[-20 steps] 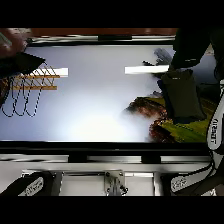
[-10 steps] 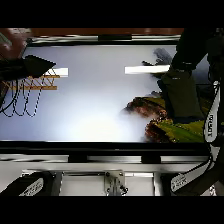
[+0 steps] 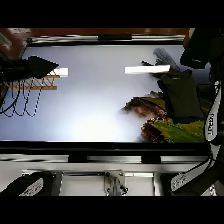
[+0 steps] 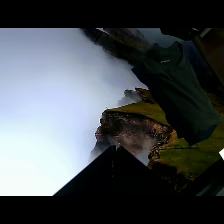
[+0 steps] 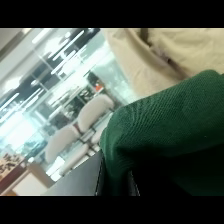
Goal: Fold the shirts.
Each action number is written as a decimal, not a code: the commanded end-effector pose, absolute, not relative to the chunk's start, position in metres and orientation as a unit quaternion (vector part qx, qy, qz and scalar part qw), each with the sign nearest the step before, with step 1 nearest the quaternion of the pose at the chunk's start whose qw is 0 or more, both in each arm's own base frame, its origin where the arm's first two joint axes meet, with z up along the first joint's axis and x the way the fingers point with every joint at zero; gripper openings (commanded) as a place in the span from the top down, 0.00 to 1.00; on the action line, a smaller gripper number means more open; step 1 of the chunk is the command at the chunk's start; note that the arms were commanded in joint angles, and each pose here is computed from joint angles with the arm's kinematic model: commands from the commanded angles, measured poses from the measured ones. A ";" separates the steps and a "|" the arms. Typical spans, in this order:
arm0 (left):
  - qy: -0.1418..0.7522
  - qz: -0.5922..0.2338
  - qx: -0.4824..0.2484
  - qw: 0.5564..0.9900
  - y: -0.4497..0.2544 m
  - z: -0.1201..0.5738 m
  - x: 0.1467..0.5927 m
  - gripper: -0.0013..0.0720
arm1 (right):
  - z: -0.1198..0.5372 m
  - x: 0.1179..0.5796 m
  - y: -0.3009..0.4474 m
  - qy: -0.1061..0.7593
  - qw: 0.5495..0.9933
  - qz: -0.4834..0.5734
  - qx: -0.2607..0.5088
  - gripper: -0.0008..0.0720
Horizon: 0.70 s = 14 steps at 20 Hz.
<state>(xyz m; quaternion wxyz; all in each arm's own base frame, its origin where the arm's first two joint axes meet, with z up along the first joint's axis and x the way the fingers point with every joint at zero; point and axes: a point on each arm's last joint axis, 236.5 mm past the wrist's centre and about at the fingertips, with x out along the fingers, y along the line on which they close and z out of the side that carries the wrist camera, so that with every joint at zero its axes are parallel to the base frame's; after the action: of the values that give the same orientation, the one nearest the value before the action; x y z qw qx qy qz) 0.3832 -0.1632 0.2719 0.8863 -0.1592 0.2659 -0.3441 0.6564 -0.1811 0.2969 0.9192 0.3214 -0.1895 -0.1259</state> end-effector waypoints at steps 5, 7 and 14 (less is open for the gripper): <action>0.267 -0.345 -0.161 0.885 -0.165 0.272 0.383 0.94 | 0.280 0.657 -0.206 -0.190 0.927 -0.157 0.283 0.87; 0.268 -0.345 -0.162 0.885 -0.165 0.272 0.383 0.94 | 0.260 0.668 -0.196 -0.180 0.923 -0.150 0.305 0.87; 0.269 -0.344 -0.166 0.884 -0.165 0.272 0.383 0.94 | 0.235 0.690 -0.146 -0.153 0.920 -0.115 0.342 0.87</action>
<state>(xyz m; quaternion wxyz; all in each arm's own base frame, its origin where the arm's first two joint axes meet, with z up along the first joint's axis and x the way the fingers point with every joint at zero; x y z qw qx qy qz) 0.3826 -0.1648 0.2719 0.8844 -0.1651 0.2687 -0.3440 0.6843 -0.1634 0.2398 0.9217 0.3278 -0.1625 -0.1290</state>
